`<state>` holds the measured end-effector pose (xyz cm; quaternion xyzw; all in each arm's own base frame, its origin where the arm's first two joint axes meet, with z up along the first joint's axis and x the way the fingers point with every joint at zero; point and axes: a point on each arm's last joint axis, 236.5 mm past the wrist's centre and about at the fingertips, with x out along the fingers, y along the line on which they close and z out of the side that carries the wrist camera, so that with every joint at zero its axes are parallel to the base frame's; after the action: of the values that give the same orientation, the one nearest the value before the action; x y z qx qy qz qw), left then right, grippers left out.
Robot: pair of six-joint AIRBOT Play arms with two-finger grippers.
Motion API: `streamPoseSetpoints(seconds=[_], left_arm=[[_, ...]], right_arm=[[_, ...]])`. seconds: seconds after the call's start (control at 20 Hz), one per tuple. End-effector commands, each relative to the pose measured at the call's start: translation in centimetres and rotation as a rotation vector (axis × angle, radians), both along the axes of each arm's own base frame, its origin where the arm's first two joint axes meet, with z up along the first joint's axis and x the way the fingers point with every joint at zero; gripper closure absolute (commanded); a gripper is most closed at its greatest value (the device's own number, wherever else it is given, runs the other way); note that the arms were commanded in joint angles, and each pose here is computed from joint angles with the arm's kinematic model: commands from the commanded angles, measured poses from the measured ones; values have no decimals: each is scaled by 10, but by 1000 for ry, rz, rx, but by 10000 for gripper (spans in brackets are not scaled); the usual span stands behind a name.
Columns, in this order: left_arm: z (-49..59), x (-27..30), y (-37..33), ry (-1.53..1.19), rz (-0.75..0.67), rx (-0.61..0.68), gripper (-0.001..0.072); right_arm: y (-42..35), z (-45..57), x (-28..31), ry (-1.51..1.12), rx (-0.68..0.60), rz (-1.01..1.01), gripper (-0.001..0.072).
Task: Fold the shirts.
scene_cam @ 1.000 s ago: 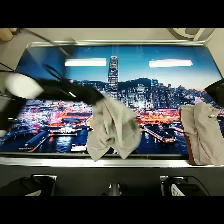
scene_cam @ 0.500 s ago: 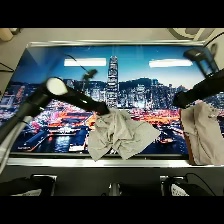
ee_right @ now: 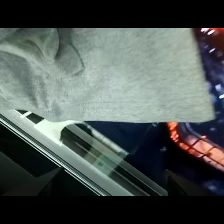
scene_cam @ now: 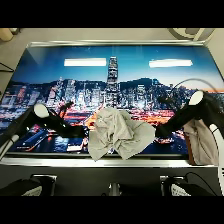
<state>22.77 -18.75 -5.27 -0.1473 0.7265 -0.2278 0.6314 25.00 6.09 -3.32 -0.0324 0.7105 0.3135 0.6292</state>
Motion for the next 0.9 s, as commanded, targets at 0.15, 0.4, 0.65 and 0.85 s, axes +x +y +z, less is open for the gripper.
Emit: streamPoseSetpoints(seconds=[0.15, 0.4, 0.65, 0.85], left_arm=[[-54, -36, -39, 86, 68, -30, 28], [-65, -26, -64, 54, 134, -53, 255], [-54, -12, -69, -8, 125, -77, 678], [-31, 8, -77, -99, 112, -117, 678]], right_arm=[[13, -37, -24, 62, 37, -68, 6], [33, -59, -34, 80, 105, -172, 5], [62, -71, -30, 71, 221, -335, 5], [81, -73, -19, 51, 298, -448, 25]])
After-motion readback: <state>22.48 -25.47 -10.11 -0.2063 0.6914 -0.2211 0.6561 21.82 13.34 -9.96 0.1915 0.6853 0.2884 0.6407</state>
